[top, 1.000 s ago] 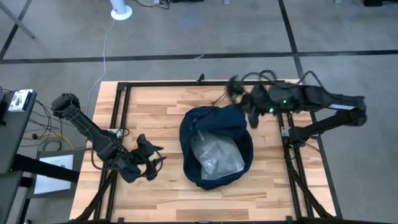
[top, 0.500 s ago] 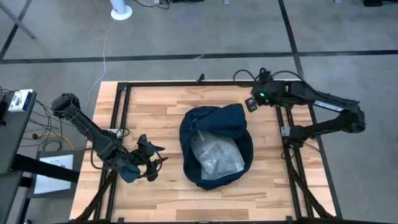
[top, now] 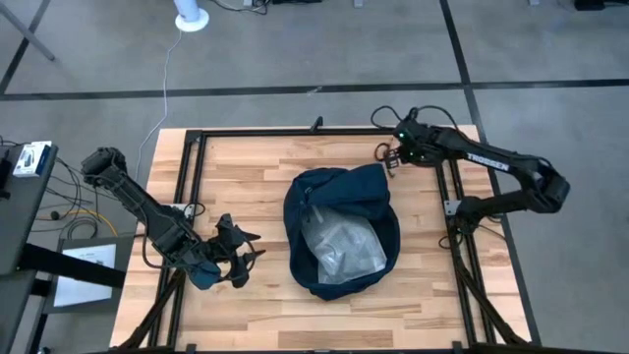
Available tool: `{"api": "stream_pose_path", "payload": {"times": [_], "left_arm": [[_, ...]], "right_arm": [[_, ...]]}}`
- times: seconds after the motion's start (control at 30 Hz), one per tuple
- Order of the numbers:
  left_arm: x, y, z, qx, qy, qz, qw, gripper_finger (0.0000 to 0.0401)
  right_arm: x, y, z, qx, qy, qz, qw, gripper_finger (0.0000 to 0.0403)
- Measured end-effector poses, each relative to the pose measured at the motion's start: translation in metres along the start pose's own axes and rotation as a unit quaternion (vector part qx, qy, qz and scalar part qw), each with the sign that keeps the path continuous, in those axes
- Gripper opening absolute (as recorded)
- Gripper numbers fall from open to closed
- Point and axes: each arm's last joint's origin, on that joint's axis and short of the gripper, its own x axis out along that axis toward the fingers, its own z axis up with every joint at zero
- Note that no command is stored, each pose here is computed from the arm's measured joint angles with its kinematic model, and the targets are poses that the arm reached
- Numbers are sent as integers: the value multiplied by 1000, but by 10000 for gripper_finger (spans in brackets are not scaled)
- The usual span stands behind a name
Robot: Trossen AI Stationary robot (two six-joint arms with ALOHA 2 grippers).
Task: Unpack backpack
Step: Remove the black headset from the blue backpack, then remove the white zip lock bag from the blue backpack
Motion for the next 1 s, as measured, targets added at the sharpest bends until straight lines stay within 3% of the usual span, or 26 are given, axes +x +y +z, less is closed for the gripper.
{"api": "stream_pose_path", "payload": {"times": [0.17,0.4,0.53,0.67,0.83,1.0], "left_arm": [[0,0,0,1,0,0,1000,185],[0,0,0,-5,1,-1,1000,185],[0,0,0,-12,7,-6,1000,185],[0,-1,-1,-12,15,-13,1000,185],[0,0,-1,-7,15,-12,1000,185],[3,2,1,3,14,-4,1000,185]], "right_arm": [[29,6,4,-5,35,17,999,33],[67,18,4,-12,73,10,997,95],[72,17,0,-18,98,-3,995,138],[46,17,4,-52,101,3,993,171],[-17,18,13,-89,65,37,993,192],[-86,24,5,-91,-3,130,987,196]]}}
